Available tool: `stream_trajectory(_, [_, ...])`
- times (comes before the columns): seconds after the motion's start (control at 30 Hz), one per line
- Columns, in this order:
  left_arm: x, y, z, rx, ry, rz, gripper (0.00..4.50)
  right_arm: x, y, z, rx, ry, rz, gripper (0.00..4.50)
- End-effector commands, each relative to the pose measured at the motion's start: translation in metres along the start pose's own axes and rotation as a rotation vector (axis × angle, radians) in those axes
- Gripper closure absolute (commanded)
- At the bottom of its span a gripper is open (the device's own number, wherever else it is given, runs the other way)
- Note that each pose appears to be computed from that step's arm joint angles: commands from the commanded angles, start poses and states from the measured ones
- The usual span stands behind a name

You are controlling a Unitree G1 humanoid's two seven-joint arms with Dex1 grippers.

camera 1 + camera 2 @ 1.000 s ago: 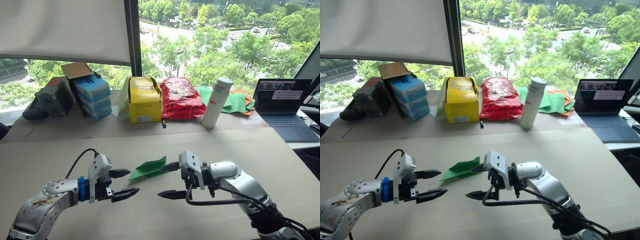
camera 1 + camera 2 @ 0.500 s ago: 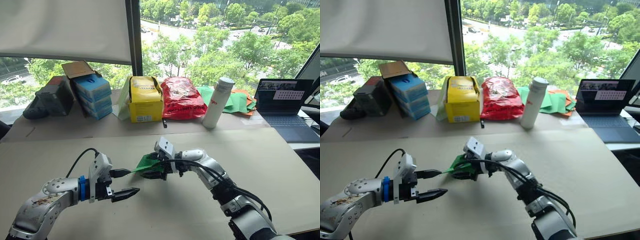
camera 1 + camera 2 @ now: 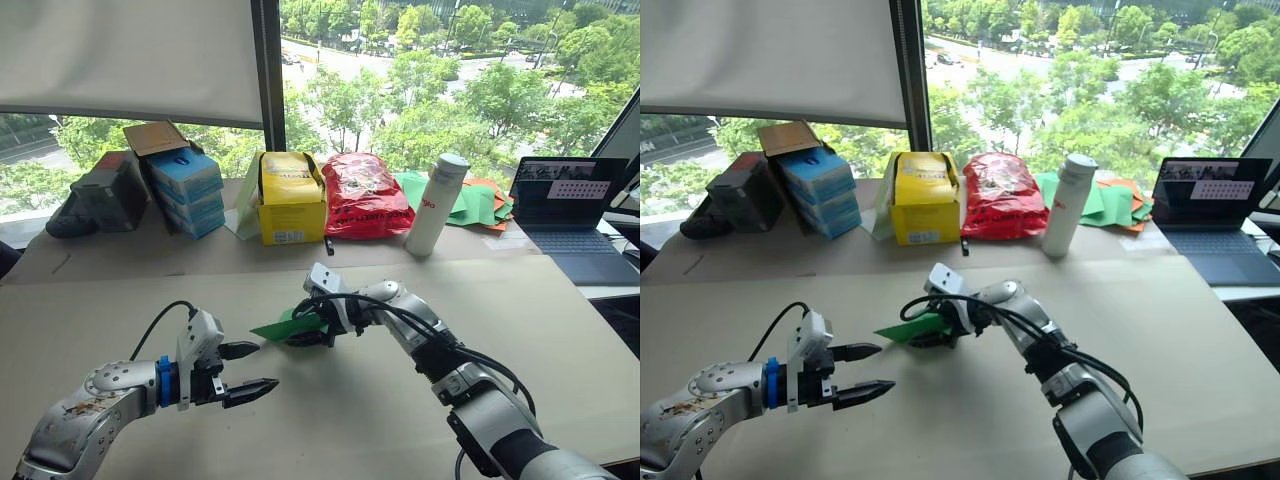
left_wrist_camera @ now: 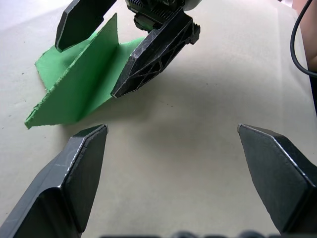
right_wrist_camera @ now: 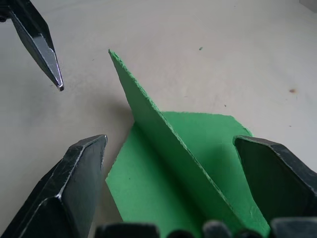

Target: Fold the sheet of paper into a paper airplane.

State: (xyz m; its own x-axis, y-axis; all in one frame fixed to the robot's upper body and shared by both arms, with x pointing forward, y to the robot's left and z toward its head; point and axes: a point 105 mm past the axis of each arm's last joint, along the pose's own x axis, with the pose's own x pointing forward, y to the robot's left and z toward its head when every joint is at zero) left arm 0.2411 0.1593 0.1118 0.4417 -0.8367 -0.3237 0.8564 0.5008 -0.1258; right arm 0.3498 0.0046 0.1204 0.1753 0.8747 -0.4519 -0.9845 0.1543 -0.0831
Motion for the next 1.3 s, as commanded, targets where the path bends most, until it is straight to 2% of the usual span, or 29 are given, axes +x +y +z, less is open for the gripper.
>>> stream_trajectory(0.03, [-0.001, -0.004, 0.009, 0.028, -0.026, -0.013, 0.04, -0.013, -0.001, 0.035, -0.201, -0.049, -0.003, 0.0])
stream_trajectory(0.1, [-0.001, -0.004, 0.009, 0.029, -0.025, -0.015, 0.04, -0.017, -0.004, 0.038, -0.319, 0.007, -0.015, 0.0])
stream_trajectory(0.23, [-0.001, -0.004, 0.009, 0.029, -0.023, -0.017, 0.04, -0.017, -0.006, 0.038, -0.427, 0.087, -0.007, 0.0])
stream_trajectory(0.37, [0.0, -0.003, 0.009, 0.03, -0.023, -0.019, 0.04, -0.013, -0.006, 0.039, -0.497, 0.173, 0.028, 0.0])
stream_trajectory(0.57, [0.001, -0.004, 0.009, 0.03, -0.027, -0.021, 0.04, 0.002, -0.008, 0.05, -0.56, 0.227, 0.046, 0.0])
stream_trajectory(0.7, [0.001, -0.005, 0.008, 0.027, -0.03, -0.016, 0.04, 0.007, -0.006, 0.048, -0.59, 0.259, 0.073, 0.0])
stream_trajectory(0.8, [0.0, -0.006, 0.007, 0.025, -0.033, -0.01, 0.0, 0.009, -0.008, 0.04, -0.61, 0.303, 0.083, 0.81])
stream_trajectory(1.13, [0.001, -0.008, 0.006, 0.018, -0.036, -0.002, 0.0, 0.01, -0.004, 0.032, -0.612, 0.319, 0.109, 4.29])
stream_trajectory(1.17, [0.001, -0.008, 0.006, 0.018, -0.036, -0.003, 0.0, 0.011, -0.002, 0.033, -0.61, 0.313, 0.114, 4.48])
stream_trajectory(1.3, [0.001, -0.008, 0.006, 0.017, -0.037, -0.005, 0.0, 0.011, 0.002, 0.036, -0.617, 0.298, 0.124, 4.48])
